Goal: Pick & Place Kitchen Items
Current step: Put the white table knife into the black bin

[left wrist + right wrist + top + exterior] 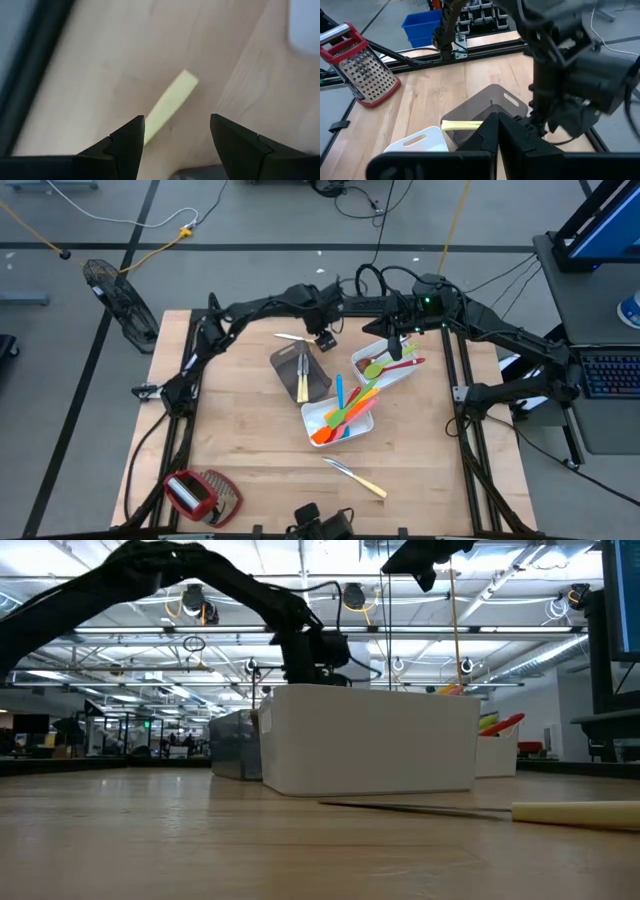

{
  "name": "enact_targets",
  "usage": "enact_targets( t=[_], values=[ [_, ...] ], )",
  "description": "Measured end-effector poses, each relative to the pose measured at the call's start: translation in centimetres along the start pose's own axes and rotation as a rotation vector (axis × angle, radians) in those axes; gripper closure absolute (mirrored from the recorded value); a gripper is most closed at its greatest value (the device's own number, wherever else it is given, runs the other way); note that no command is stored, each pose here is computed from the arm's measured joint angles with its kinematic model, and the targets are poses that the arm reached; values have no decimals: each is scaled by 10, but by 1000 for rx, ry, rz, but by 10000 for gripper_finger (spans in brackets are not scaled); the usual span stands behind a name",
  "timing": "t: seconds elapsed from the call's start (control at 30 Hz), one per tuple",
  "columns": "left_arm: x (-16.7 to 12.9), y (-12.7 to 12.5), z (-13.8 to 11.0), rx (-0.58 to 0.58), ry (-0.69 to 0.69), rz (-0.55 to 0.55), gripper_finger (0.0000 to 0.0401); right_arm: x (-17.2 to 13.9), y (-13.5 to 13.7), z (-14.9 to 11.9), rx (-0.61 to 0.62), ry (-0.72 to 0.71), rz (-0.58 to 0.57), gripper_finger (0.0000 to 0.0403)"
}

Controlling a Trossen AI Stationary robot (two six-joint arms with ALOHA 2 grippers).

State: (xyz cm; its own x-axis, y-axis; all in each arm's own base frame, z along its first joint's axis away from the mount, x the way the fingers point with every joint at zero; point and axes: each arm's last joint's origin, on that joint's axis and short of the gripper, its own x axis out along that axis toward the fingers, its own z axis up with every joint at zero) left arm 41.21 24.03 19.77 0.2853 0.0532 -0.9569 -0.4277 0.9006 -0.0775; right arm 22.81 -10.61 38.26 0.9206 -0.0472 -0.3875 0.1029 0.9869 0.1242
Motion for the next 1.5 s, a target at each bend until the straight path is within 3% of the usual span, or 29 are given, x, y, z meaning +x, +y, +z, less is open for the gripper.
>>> enact_targets(
  t=[0.27,0.67,0.77,0.97,1.3,1.5],
  values=[
    [24,-12,-4,105,75,38,169,0,0,0,-6,0,0,399],
    [49,-6,-6,172,126,72,172,0,0,0,-5,2,1,399],
    [49,-6,-6,181,128,81,198,0,0,0,-5,3,1,399],
    [50,-8,-6,237,133,79,303,0,0,-1,-4,5,1,399],
    [51,-17,-5,397,152,185,317,0,0,-3,14,32,2,399],
    [51,-19,-5,419,163,234,317,0,0,-4,19,42,2,399]
  ],
)
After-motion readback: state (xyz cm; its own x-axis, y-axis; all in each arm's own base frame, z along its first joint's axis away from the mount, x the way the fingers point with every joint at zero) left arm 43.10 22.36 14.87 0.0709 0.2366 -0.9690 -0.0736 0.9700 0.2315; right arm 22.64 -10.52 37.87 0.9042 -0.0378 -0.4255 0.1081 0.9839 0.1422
